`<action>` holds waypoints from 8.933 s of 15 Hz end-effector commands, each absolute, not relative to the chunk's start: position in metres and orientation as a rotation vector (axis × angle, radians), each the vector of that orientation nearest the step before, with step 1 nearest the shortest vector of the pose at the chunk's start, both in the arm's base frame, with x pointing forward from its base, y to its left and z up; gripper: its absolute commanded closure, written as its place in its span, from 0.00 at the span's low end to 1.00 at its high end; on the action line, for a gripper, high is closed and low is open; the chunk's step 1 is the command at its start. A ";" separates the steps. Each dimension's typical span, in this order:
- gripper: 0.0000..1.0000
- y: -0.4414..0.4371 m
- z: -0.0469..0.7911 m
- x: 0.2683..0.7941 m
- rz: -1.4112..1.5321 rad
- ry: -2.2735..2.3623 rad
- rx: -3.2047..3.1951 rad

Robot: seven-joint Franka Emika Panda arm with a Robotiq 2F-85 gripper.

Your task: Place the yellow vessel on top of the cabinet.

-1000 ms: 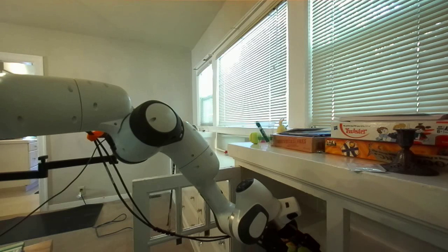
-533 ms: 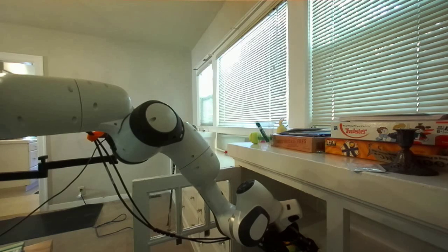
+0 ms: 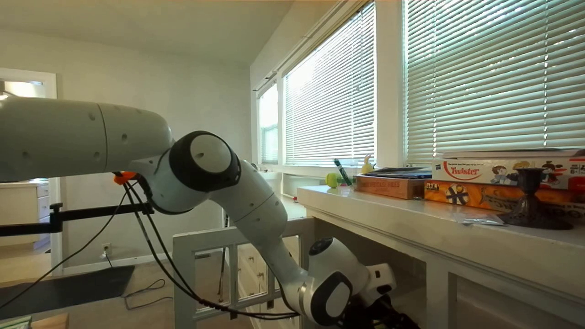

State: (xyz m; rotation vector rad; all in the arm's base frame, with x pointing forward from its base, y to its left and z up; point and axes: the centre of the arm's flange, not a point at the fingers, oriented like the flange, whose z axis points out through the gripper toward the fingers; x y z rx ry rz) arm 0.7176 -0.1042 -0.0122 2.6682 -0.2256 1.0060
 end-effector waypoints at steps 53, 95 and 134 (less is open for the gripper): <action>0.64 -0.141 0.059 0.647 0.982 -0.889 2.569; 0.64 0.049 0.002 0.519 0.507 -0.585 2.893; 0.64 -0.026 0.258 0.527 0.952 -0.543 2.728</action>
